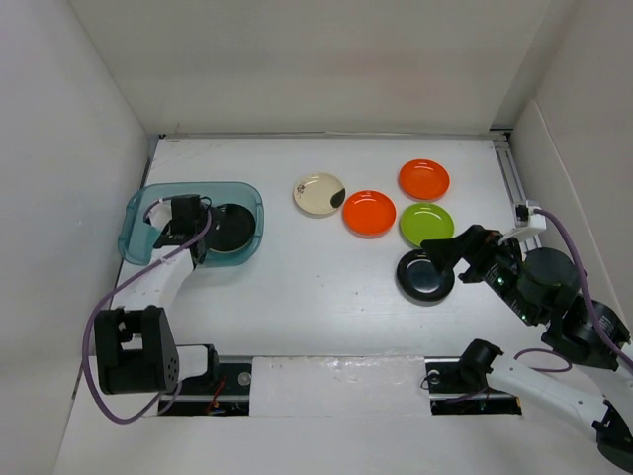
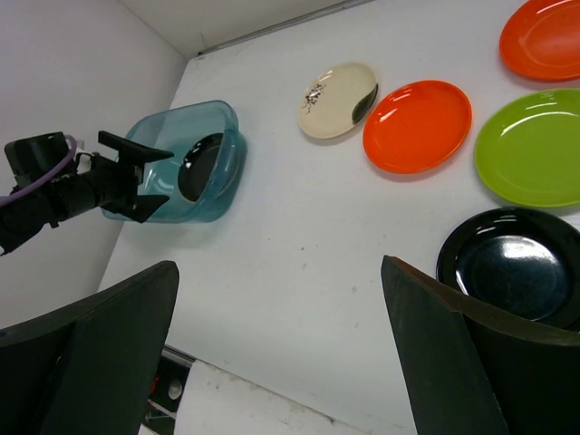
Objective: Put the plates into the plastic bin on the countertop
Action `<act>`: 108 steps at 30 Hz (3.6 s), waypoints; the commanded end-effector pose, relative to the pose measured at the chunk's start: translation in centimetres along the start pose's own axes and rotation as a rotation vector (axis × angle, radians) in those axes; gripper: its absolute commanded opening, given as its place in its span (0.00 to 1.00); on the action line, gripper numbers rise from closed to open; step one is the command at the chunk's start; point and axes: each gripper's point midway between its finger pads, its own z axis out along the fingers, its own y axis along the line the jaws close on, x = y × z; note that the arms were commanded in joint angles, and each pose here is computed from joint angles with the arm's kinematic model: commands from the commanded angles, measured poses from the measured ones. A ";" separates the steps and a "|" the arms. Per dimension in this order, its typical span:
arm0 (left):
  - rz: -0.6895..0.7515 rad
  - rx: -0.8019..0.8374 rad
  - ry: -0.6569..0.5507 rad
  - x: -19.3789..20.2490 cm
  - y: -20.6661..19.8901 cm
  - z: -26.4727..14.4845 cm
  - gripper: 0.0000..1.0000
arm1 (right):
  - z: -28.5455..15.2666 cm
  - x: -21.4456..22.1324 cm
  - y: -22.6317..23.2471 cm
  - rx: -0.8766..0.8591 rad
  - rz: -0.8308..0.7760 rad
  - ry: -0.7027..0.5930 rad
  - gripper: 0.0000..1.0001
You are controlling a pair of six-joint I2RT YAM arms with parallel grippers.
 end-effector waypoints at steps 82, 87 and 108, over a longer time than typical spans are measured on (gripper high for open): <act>0.030 0.097 -0.114 -6.0 -3.8 -2.9 0.00 | 0.9 -1.1 1.5 -0.040 0.030 -0.038 0.99; 0.016 0.031 -0.122 -5.6 -2.3 -1.5 0.00 | 1.1 -0.9 1.9 -0.054 0.020 -0.027 0.99; 0.548 0.751 0.316 18.4 -23.0 -13.7 1.00 | 1.7 -2.0 0.9 0.020 0.021 -0.080 0.99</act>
